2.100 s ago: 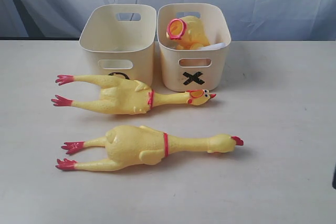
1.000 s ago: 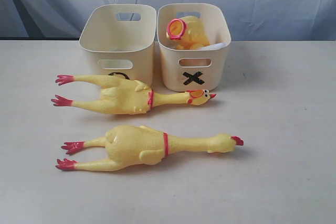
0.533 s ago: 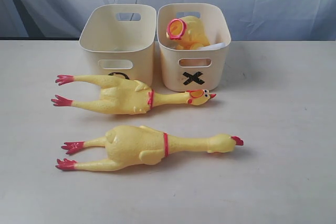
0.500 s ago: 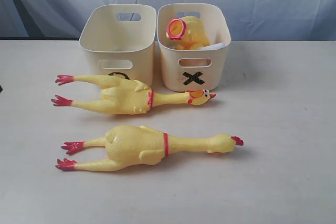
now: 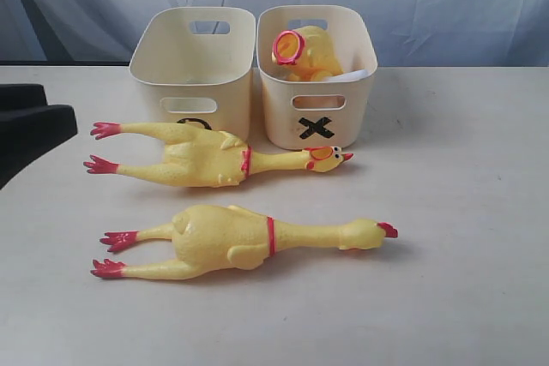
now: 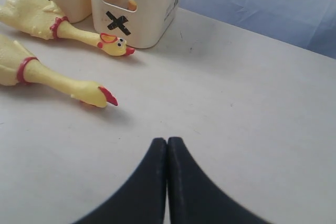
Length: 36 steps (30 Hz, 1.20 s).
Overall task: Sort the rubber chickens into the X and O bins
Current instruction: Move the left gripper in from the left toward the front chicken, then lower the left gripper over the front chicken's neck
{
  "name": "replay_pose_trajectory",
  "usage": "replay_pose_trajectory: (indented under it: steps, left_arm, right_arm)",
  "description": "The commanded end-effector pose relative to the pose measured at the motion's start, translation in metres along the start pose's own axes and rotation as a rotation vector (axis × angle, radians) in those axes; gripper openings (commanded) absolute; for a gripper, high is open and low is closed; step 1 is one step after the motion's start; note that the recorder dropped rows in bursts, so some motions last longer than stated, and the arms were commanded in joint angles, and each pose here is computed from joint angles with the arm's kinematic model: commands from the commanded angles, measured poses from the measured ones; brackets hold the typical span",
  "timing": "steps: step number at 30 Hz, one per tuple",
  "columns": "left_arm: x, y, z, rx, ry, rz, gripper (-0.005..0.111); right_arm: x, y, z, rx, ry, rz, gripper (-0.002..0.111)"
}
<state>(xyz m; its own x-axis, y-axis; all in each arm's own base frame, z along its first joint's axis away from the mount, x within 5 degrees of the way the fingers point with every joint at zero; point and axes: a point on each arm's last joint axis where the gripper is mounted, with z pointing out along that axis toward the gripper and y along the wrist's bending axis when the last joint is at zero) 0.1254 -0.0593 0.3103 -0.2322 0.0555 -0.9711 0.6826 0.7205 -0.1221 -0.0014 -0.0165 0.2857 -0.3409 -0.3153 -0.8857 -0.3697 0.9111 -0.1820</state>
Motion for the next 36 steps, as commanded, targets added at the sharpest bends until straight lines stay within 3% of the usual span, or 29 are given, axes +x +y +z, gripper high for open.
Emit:
replay_pose_trajectory:
  steps: [1, 9, 13, 19, 28, 36]
  left_arm:
    - [-0.011, 0.010, 0.013, 0.054, 0.031, 0.007, 0.052]
    - [-0.023, 0.037, 0.038, 0.070, 0.079, -0.019, 0.052]
    - [-0.021, 0.038, 0.054, 0.057, 0.107, -0.040, 0.042]
    - [-0.016, 0.013, 0.080, 0.082, 0.143, 0.009, 0.025]
    - [0.000, -0.018, 0.113, 0.037, 0.207, 0.007, 0.025]
    - [0.010, -0.039, 0.144, 0.115, 0.281, 0.025, 0.025]
  right_arm:
    - [0.000, 0.001, 0.000, -0.010, -0.006, 0.007, 0.000]
    - [0.000, 0.001, 0.000, -0.009, -0.006, 0.016, 0.000]
    - [0.000, 0.001, 0.000, -0.009, -0.006, 0.018, 0.000]
    - [0.000, 0.001, 0.000, -0.009, -0.006, 0.018, 0.000]
    - [0.001, 0.001, 0.000, -0.010, -0.004, 0.020, 0.000]
    - [0.001, 0.001, 0.000, -0.010, -0.004, 0.020, 0.000]
